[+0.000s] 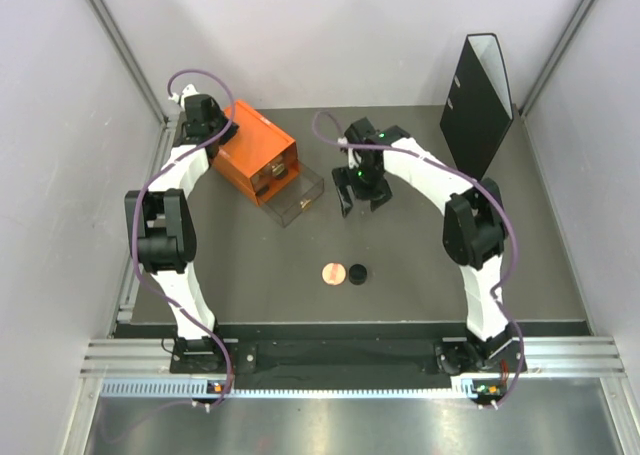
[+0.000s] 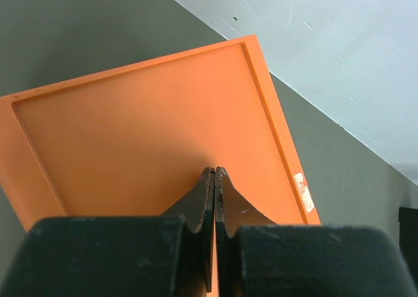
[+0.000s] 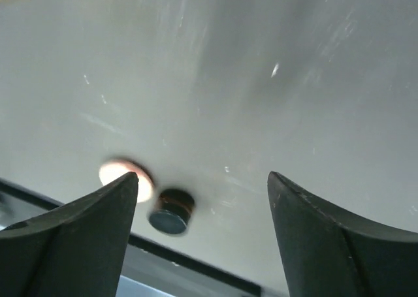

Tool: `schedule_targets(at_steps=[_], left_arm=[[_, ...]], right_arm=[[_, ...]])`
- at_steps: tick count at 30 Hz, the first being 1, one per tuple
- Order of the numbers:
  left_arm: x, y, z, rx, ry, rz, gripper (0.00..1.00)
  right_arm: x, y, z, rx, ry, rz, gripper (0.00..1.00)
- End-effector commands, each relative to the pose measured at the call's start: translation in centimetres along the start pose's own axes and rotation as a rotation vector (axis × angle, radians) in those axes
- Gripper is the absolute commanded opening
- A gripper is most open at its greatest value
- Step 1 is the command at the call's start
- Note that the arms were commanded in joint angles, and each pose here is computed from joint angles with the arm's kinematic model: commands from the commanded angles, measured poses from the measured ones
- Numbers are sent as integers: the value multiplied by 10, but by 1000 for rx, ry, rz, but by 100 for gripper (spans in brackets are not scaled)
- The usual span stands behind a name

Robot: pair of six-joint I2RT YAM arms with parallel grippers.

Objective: Organize the makeup

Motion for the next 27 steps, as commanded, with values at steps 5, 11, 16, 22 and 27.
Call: schedule_targets(at_steps=[5,11,16,22,27], left_arm=[[96,-3,103,364,60,-338,0],[97,-2,103,367,63,-337,0],[97,-1,104,373,68,-334,0],[97,-2,106,380,67,-334,0],[101,-4,110,389,62,-340,0]], right_arm=[[28,-31,56,66,-303,144,90],[28,-24,86,143,-336,167,93],[26,-7,106,227,-366,186,90],[43,-3,109,241,-385,115,88],[48,2,120,273,-394,60,83]])
Point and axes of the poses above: each gripper's point midway between its finger pads, its own y axis out along the fingers, its own x axis along the line the jaws close on, z = x × y, the point moved 4 cm from there along -y, back along the fingers
